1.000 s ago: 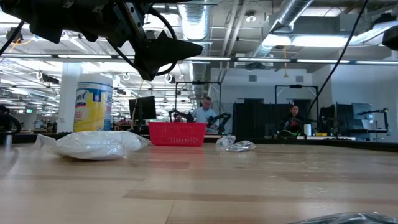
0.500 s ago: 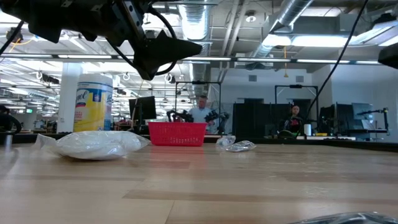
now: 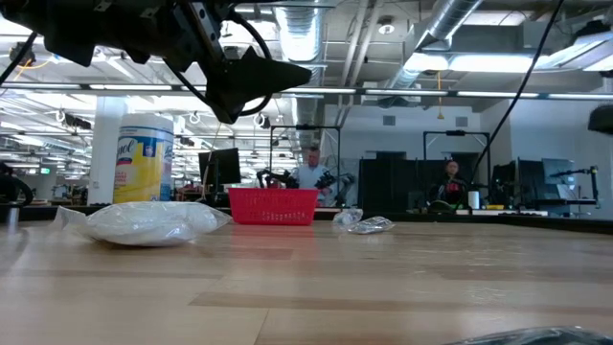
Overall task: Pick & Place Travel size toiletries
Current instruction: Put the nail cutter into the top red basket
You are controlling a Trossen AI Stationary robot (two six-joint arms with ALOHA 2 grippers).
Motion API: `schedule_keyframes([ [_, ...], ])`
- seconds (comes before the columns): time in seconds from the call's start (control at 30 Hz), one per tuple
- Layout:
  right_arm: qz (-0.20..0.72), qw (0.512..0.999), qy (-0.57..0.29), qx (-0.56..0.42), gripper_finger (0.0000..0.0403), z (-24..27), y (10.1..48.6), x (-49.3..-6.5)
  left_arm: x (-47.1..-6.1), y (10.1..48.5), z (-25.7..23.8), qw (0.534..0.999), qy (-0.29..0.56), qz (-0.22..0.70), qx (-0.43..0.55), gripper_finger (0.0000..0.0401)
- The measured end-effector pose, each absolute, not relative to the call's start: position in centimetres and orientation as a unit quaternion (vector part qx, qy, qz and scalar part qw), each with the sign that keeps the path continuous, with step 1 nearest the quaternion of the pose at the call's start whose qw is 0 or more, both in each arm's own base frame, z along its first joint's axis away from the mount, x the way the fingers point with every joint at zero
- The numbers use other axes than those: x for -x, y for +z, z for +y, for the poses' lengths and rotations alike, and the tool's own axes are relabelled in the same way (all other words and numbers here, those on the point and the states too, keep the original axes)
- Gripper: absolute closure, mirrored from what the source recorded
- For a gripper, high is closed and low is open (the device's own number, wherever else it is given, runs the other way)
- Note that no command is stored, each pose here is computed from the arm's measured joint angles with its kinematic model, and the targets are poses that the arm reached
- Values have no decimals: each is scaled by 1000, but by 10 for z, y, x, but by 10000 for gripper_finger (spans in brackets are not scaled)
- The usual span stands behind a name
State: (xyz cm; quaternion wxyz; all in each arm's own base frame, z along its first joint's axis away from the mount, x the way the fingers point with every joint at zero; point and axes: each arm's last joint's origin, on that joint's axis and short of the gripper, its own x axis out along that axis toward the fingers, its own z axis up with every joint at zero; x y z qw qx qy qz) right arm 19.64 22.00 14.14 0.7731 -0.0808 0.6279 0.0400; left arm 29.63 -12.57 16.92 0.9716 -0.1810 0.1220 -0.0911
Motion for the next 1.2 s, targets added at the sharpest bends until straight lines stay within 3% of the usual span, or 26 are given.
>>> schedule_keyframes([
  [0.6, 664, 744, 16, 78, 158, 213, 136, -214, -296, 169, -125, 972, -88, 121, 181, 82],
  [1.2, 655, 748, 19, 104, 159, 192, 136, -234, -296, 169, -125, 972, -88, 122, 181, 82],
])
